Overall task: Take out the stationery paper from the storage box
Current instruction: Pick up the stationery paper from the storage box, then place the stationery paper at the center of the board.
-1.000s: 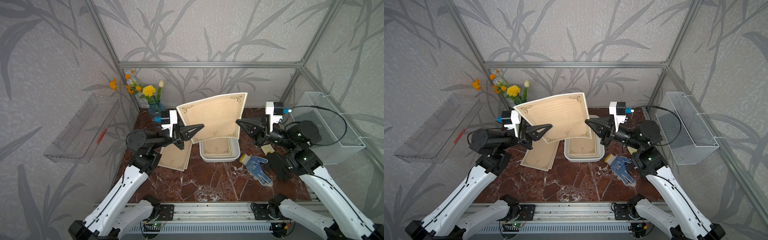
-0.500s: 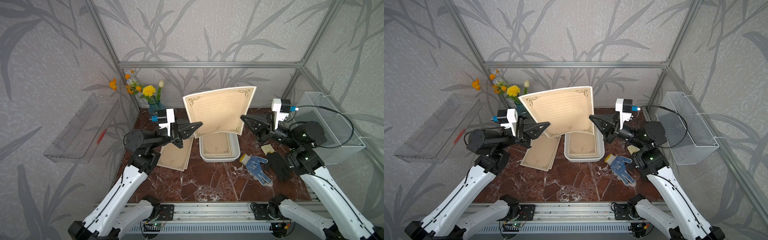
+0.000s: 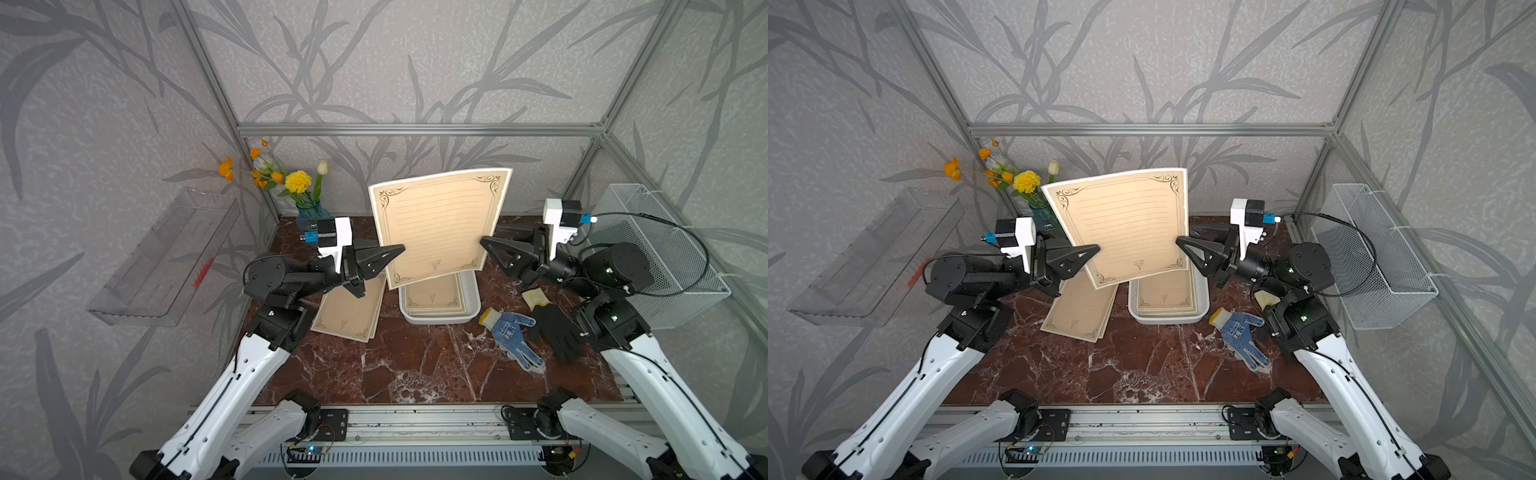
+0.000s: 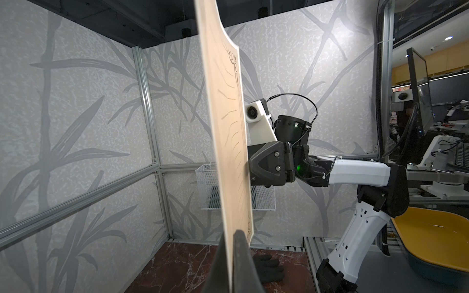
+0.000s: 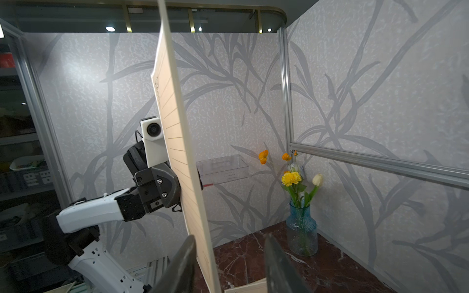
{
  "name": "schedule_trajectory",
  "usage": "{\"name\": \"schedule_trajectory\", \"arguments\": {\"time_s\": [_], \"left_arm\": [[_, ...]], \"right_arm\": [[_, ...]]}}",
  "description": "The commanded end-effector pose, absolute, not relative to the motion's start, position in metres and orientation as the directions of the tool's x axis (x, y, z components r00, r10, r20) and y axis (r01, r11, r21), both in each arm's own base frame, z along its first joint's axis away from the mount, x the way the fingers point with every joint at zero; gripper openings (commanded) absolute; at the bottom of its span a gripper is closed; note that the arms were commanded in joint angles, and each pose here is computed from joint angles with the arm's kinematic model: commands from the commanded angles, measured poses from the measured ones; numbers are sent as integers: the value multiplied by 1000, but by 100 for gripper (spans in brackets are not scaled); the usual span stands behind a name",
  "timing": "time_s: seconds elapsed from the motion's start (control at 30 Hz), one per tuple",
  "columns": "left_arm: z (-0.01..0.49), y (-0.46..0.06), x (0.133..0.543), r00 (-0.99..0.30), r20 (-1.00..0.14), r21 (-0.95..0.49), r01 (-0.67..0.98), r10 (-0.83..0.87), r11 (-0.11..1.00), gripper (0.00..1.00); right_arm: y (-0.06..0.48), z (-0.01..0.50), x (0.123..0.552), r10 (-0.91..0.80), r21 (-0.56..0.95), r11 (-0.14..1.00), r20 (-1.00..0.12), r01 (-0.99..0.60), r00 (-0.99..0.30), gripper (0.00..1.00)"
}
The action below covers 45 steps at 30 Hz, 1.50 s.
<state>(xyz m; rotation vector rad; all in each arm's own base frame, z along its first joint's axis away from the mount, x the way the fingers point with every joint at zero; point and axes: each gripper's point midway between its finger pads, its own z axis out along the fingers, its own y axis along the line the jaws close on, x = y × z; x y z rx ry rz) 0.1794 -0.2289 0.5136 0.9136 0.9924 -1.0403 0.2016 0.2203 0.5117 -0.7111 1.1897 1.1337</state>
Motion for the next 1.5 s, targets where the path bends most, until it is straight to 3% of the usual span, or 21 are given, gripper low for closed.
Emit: {"name": "schedule_trajectory", "arguments": {"time_s": [0.0,0.27,0.57,0.9,1.23,1.47], "left_arm": [[511,-223,184,211,-961,147,938,-181,315,0],[484,-204,219,126,-988,74,889,-88,451,0],[434,-169,267,-135,-990,-138,808,-47,573,0],[358,-139,289,-338,-934,-156,674,114,722,0],[288,-111,296,-573,-783,-174,575,242,800,0],[264,-73,313,-672,-687,-66,437,276,897,0]], "right_arm": [[217,522,195,291,88,329,-957,-940,12,56],[218,513,202,272,95,348,-962,-933,3,62],[222,505,203,240,76,339,-971,-938,8,64],[226,496,206,220,84,327,-976,-941,-11,64],[235,486,217,207,118,316,-977,-941,-53,63],[245,475,219,149,99,333,-988,-938,-51,62]]}}
